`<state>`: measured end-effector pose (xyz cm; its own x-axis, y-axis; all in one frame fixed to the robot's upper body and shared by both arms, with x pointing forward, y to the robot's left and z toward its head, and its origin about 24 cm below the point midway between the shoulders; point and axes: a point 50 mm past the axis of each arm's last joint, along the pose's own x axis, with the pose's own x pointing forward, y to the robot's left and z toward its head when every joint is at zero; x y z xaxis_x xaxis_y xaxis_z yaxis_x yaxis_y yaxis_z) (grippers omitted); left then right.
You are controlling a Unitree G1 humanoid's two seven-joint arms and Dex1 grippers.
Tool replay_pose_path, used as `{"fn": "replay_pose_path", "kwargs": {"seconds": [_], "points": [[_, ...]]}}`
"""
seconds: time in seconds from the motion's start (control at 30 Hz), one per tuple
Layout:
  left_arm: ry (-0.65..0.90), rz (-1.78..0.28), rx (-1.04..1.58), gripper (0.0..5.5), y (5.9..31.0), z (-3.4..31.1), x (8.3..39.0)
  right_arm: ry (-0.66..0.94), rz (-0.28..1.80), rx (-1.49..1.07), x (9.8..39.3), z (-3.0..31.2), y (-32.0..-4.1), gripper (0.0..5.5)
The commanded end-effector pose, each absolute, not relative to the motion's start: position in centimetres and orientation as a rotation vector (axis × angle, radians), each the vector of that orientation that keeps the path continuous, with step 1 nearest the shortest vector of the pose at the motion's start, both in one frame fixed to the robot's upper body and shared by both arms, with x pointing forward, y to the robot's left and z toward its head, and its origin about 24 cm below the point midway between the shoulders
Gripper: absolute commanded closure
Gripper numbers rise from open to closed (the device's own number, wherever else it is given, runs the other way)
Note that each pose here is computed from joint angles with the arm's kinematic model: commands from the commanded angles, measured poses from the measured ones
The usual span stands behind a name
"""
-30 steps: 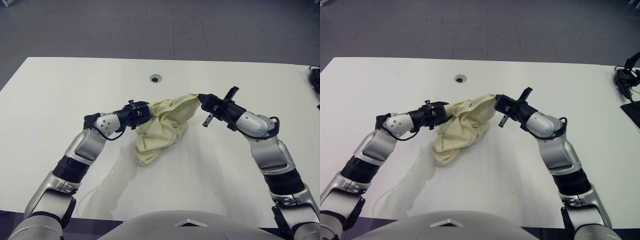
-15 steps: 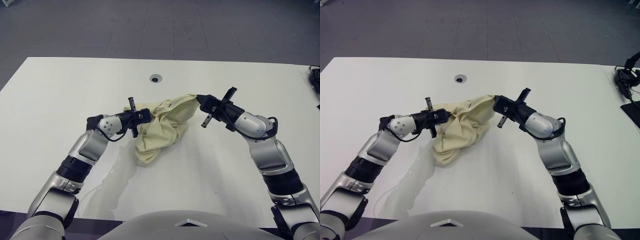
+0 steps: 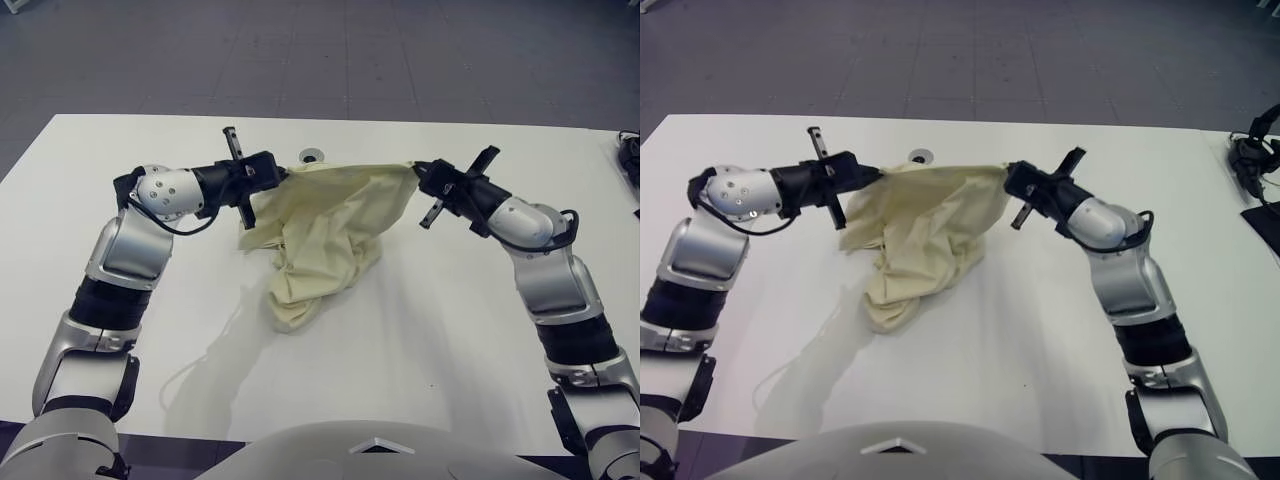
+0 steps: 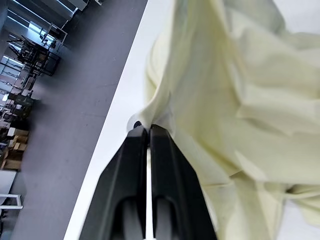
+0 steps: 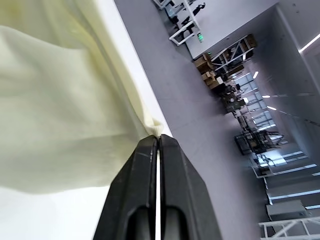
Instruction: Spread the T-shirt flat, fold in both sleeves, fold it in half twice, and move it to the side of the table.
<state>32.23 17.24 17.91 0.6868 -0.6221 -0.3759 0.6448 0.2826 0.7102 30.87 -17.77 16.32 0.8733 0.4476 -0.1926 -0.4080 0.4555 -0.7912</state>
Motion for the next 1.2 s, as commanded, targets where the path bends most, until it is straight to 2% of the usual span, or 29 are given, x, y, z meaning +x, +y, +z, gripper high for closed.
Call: {"fn": "replay_pose_path", "kwargs": {"seconds": [0.03,0.2,0.3,0.53,0.73,0.8,0.87,1.0,1.1,1.2], "points": [[-0.071,-0.683,0.974,5.48,17.3,21.7,36.2,-0.136,0.436,-0.906,34.4,19.8,-18.1,5.50],[-0.128,-0.497,1.087,5.48,16.4,25.3,40.6,-0.197,0.340,-0.855,39.7,23.4,-17.5,5.50],[-0.150,-0.366,1.194,5.48,16.0,27.3,42.0,-0.230,0.234,-0.868,41.8,26.2,-17.0,5.50],[-0.253,0.024,1.547,5.48,16.0,31.9,42.7,-0.288,-0.039,-0.995,42.6,31.1,-17.5,5.50],[-0.424,0.188,1.675,5.48,14.6,35.0,42.1,-0.403,-0.211,-1.086,42.2,33.4,-17.8,5.50],[-0.445,0.166,1.732,5.48,14.1,34.7,42.1,-0.432,-0.197,-1.112,42.2,33.3,-17.4,5.50],[-0.418,0.081,1.786,5.48,14.0,32.8,42.5,-0.453,-0.140,-1.112,42.2,32.4,-17.2,5.50],[-0.357,-0.206,1.810,5.48,15.5,27.4,42.2,-0.436,0.187,-1.022,41.4,27.4,-18.1,5.50],[-0.326,-0.458,1.719,5.48,16.7,25.4,38.8,-0.324,0.505,-0.914,37.8,23.8,-20.0,5.50],[-0.259,-0.698,1.617,5.48,17.0,25.3,34.1,-0.172,0.761,-0.790,32.9,23.7,-21.0,5.50]]}}
